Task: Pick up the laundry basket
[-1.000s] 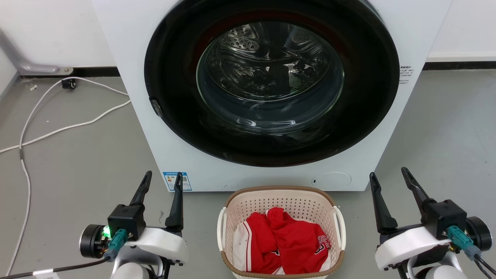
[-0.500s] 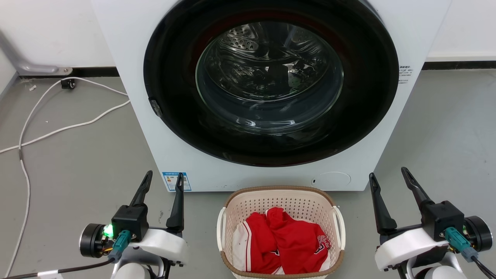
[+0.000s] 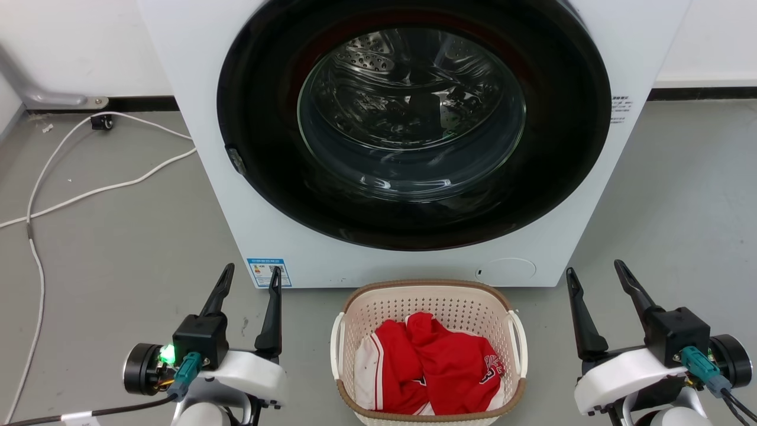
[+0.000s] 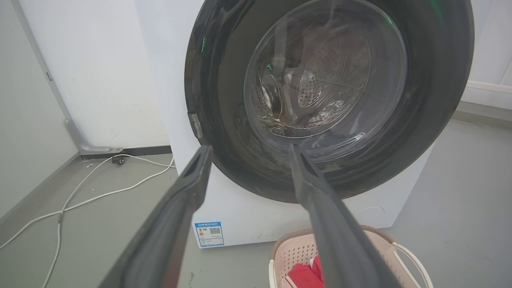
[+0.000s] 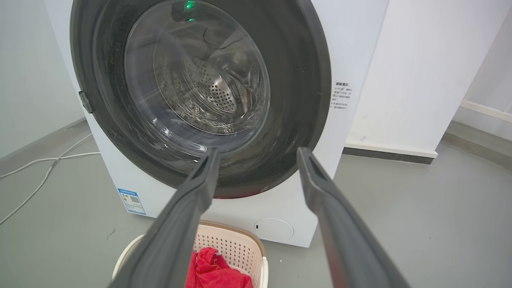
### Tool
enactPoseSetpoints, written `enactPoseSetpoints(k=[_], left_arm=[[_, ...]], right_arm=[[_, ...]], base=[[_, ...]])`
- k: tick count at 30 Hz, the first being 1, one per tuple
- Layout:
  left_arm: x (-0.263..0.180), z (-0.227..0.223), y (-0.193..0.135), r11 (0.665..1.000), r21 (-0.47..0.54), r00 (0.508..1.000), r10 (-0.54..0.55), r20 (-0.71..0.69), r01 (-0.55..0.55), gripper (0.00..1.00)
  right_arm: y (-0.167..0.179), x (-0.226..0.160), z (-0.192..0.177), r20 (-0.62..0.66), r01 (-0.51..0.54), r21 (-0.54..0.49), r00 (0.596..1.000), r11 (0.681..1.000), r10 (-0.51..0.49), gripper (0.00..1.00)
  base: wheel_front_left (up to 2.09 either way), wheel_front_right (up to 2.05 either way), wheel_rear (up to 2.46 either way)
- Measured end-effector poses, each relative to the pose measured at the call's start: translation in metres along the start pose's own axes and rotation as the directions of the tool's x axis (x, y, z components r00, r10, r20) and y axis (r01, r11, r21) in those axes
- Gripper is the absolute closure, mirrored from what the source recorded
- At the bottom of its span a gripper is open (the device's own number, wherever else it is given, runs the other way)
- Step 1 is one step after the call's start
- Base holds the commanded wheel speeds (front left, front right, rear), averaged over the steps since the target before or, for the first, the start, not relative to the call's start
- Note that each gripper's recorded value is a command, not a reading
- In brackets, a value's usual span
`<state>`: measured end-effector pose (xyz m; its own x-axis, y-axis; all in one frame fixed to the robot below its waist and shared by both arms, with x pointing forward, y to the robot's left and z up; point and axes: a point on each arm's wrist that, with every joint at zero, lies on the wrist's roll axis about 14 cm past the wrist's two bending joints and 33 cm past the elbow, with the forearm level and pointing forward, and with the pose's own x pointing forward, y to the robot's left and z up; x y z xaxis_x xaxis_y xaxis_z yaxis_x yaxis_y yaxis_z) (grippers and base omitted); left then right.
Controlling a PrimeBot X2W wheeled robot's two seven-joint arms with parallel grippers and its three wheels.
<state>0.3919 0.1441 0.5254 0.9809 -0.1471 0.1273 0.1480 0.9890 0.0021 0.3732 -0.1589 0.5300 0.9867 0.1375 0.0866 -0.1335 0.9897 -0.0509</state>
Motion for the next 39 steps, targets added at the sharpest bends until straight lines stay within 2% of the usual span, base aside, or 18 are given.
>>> enactPoseSetpoints(k=[13, 18, 25, 32, 39], left_arm=[[0.044, -0.023, 0.0, 0.999, -0.022, 0.997, -0.05, -0.065, 0.048, 0.0], [0.071, -0.047, 0.005, 0.997, -0.045, 0.985, -0.069, -0.156, 0.063, 0.0], [0.096, -0.1, 0.003, 0.993, -0.09, 0.94, -0.099, -0.327, 0.073, 0.0], [0.105, -0.162, -0.02, 0.98, -0.175, 0.849, -0.171, -0.5, 0.094, 0.0], [0.098, -0.221, -0.03, 0.969, -0.231, 0.713, -0.224, -0.665, 0.089, 0.0]], right_arm=[[-0.023, 0.025, -0.044, -0.144, 0.059, 0.018, 0.988, 0.998, -0.056, 0.0], [-0.029, 0.044, -0.073, -0.248, 0.07, 0.024, 0.967, 0.997, -0.061, 0.0], [-0.03, 0.065, -0.12, -0.384, 0.069, 0.035, 0.922, 0.997, -0.05, 0.0], [-0.024, 0.07, -0.182, -0.553, 0.072, 0.072, 0.833, 0.995, -0.02, 0.0], [-0.015, 0.064, -0.24, -0.703, 0.082, 0.115, 0.711, 0.99, 0.023, 0.0]], base=[[0.0, 0.0, 0.0], [0.0, 0.0, 0.0], [0.0, 0.0, 0.0], [0.0, 0.0, 0.0], [0.0, 0.0, 0.0]])
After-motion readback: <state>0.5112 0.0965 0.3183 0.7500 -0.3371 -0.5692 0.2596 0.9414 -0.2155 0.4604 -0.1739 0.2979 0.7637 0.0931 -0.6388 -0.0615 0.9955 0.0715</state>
